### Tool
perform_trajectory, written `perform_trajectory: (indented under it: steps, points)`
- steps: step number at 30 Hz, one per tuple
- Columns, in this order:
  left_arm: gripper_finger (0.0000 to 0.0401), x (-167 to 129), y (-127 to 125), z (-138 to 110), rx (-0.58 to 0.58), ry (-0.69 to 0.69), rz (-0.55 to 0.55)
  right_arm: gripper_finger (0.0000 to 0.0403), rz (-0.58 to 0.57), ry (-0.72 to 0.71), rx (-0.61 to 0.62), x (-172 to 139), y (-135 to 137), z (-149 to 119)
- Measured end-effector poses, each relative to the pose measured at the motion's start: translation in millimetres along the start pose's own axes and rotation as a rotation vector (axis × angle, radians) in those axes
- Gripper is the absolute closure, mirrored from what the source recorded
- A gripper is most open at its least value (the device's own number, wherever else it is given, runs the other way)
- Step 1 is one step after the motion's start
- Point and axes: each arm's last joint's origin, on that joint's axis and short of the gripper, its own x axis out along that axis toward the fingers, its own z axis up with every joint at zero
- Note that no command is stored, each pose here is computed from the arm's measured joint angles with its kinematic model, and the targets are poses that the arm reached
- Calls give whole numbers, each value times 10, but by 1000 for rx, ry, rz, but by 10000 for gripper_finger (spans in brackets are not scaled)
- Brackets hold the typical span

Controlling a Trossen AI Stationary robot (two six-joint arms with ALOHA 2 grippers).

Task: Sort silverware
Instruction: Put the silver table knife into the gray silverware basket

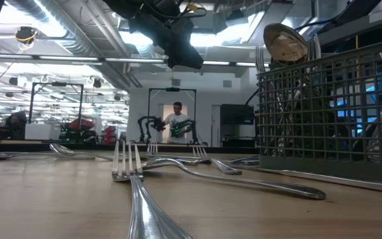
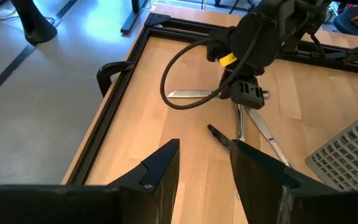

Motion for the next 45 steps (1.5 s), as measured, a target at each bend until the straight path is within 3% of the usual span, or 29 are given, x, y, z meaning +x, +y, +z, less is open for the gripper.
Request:
perform_trajectory:
  steps: [11,19,30,45]
  points:
    - [265,0,0,-1,-2,1,0,305,-48,41,-13,152,22,-23]
    - [265,0,-1,-1,-2,1,0,375,-26,50,-8,159,36,-21]
    - [265,0,0,-1,-2,1,0,360,16,46,0,101,35,-13]
    - [265,0,0,-1,-3,1,0,376,93,55,-17,-5,45,-5]
